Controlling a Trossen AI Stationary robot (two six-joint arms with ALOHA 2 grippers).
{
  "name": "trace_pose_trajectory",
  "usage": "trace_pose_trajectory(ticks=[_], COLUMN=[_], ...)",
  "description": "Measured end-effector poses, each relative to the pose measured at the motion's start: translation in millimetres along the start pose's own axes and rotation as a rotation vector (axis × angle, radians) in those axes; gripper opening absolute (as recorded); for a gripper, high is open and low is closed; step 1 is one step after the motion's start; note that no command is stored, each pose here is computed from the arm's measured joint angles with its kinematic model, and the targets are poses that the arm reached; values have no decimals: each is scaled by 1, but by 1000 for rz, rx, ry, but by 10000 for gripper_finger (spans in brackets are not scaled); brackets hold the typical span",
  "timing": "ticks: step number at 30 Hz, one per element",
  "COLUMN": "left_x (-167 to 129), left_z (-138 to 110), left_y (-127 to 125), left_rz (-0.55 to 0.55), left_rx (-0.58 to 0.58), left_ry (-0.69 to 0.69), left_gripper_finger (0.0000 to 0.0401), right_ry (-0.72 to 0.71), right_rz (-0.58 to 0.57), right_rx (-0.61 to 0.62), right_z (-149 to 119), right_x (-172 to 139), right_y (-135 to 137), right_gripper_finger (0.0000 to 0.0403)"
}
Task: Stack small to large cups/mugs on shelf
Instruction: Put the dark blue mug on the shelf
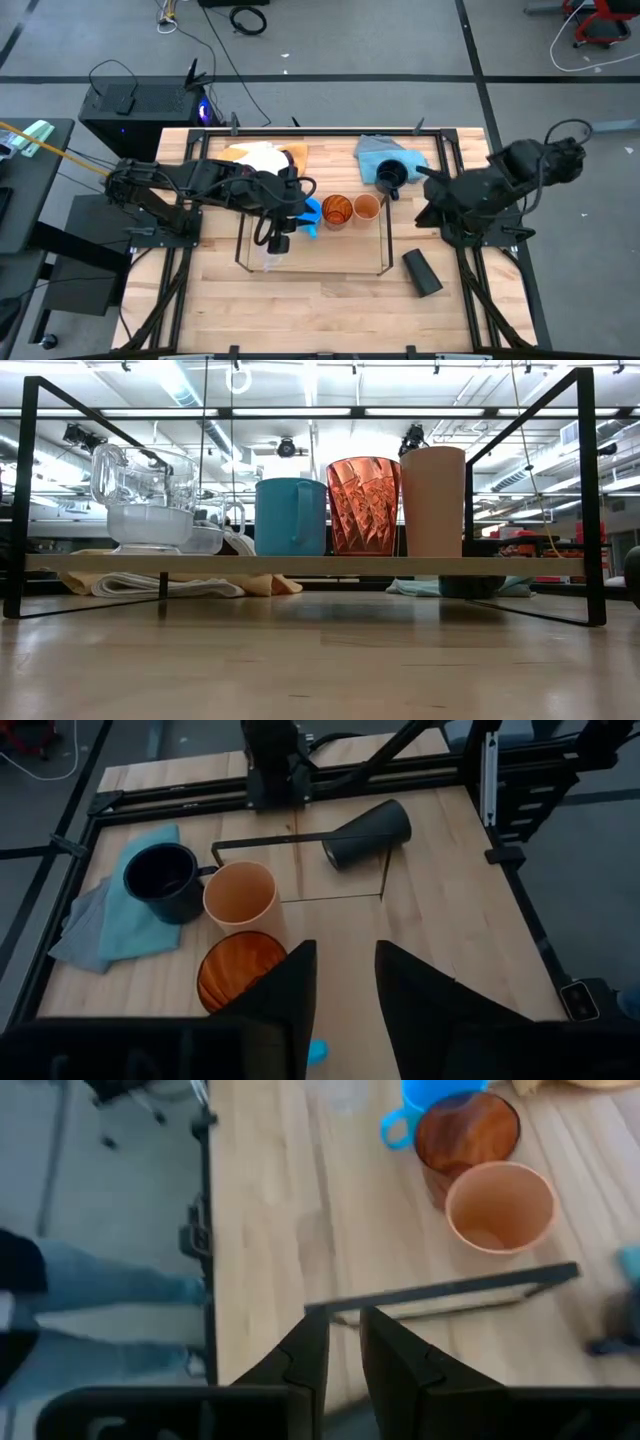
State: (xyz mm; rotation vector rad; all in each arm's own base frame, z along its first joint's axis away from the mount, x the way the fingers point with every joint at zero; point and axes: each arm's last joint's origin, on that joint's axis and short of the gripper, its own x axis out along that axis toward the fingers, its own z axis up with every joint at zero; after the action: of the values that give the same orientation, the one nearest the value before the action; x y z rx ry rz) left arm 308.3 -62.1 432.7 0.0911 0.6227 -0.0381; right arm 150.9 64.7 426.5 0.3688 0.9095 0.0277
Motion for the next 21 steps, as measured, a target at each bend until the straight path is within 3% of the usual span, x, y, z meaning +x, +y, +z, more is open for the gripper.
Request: trace_pose_trajectory(ticks=[7, 21], left_x=[1, 2], left_z=[0, 1], left_y=[6, 17], left_rz=[57, 84], left_rx=[0, -50], left_ry=[-4, -8], left_gripper_finger=[108, 107], right_ry=[-99, -117], right_rz=[39, 0], right_rx=[6, -42], right_z=[-21, -20], right_x=[16, 17], right_y=[-1, -5], right_gripper_finger=[68, 68])
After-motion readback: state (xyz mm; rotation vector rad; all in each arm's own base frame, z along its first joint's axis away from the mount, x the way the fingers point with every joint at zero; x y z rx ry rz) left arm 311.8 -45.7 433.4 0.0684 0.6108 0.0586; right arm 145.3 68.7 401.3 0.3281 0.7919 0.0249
